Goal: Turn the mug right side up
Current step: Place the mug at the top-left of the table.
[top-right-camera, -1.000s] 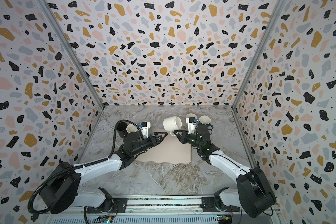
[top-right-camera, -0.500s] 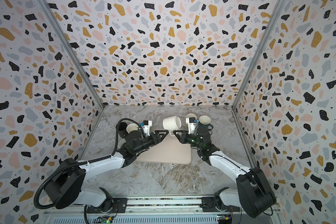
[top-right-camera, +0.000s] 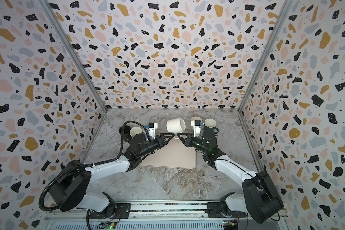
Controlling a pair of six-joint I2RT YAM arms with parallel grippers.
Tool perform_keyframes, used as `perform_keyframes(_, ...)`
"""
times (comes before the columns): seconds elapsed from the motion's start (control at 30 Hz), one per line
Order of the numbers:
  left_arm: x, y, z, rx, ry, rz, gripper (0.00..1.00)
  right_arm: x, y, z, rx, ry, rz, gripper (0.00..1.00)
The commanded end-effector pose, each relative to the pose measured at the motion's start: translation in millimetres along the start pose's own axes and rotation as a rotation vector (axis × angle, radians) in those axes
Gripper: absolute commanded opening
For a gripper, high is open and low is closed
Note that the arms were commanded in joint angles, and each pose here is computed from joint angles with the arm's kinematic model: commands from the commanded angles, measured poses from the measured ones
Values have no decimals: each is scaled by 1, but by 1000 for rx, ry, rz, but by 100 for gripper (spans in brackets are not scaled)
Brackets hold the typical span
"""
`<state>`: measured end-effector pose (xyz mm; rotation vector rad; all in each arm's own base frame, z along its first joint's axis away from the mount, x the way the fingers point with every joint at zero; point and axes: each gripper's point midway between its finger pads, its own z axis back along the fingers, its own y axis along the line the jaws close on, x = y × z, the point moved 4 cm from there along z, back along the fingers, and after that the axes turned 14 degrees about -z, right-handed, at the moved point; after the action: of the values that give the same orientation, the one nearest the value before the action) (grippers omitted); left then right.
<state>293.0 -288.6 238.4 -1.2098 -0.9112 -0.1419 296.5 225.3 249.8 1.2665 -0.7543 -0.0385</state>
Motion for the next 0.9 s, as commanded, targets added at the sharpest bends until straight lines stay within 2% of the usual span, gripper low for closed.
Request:
perform_keyframes(0.0, 18, -24, -3, -90, -51, -29, 56, 16, 34, 4, 140, -61, 80, 0)
perform_keyframes(0.6, 21, -29, -10, -136, -57, 2, 36, 15, 36, -1, 199, -45, 45, 0)
perform_keyframes(0.87, 23, -31, -15, -160, -65, 20, 34, 13, 34, -1, 220, -43, 21, 0)
